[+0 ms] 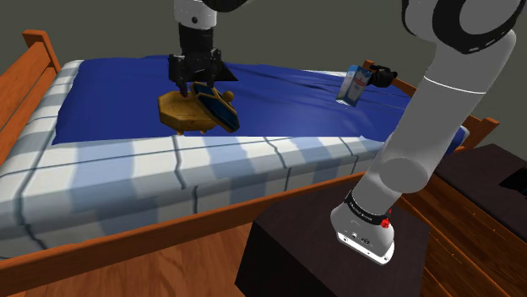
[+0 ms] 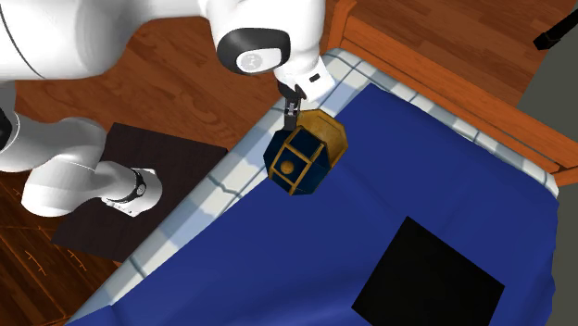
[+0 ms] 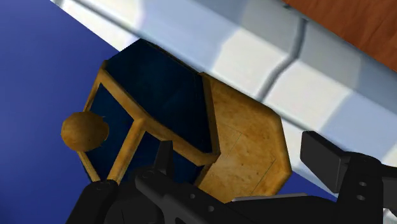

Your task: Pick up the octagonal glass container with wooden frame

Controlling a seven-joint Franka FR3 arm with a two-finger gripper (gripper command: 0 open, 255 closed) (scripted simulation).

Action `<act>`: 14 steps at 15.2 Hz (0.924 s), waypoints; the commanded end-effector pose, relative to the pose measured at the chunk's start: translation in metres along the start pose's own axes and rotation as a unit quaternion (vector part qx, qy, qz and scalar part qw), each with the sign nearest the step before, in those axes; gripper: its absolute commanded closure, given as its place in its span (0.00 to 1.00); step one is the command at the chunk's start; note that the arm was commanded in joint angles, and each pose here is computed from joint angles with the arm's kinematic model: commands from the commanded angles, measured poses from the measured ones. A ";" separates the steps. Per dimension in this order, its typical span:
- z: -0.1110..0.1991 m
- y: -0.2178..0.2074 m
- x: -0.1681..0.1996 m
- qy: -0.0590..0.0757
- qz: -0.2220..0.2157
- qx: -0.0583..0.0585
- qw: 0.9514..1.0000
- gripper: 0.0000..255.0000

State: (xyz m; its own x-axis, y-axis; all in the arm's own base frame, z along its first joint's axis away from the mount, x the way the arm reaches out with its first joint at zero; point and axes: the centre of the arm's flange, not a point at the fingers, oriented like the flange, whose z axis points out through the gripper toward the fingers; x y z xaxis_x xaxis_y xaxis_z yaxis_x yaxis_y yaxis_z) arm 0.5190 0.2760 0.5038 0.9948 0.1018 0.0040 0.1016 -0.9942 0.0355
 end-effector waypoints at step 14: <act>0.079 -0.069 0.062 -0.017 0.006 -0.017 1.000 0.00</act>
State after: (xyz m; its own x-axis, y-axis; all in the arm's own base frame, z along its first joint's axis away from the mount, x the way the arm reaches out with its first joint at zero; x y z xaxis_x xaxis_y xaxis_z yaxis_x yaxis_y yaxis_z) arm 0.5739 0.3489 0.4264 0.9957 0.0878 -0.0289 0.0896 -0.9935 0.0707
